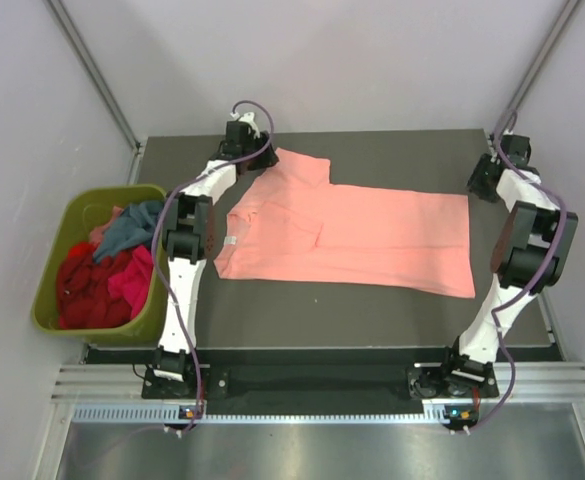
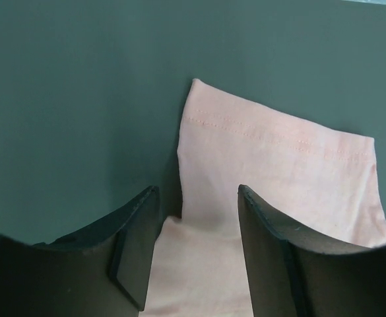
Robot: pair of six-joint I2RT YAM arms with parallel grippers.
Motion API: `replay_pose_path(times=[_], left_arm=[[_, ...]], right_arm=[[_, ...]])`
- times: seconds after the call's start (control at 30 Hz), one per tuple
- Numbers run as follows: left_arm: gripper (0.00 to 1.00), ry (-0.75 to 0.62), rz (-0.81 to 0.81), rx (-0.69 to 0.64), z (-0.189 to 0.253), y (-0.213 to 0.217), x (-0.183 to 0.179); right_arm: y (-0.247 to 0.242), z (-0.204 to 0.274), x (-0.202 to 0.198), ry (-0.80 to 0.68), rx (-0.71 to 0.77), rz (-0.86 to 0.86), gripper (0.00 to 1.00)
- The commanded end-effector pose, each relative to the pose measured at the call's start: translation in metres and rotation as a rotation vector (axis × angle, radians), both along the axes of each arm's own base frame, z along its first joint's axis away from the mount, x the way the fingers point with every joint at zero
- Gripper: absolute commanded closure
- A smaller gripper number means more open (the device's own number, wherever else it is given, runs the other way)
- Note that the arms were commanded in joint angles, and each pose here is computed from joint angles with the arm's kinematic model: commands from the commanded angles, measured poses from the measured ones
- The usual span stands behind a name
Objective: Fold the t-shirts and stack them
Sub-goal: Fold the tshirt
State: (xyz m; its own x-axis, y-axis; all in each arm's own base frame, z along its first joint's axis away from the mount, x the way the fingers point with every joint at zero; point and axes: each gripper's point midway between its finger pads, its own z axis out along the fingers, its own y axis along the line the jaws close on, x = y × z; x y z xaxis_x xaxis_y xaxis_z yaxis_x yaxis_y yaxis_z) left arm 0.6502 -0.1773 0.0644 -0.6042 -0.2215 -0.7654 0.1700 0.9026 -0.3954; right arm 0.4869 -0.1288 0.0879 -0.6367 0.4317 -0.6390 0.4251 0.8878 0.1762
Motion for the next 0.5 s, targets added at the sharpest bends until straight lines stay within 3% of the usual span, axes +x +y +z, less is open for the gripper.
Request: replay_pose_path(times=[0.0,0.33,0.47], left_arm=[[0.44,-0.152,-0.029,-0.044,0.032,-0.006,0.025],[0.46,-0.275,-0.142,-0.112,0.050,-0.028,0.034],[0.59,-0.286,-0.166,-0.130,0.051,-0.033,0.034]], right_arm=[[0.005,0.009,0.029,-0.052,-0.019,0.106,0.56],[0.004,-0.022,0.041,-0.021,-0.003,0.164,0.54],[0.007,-0.036,0.045,-0.002,0.016,0.190,0.55]])
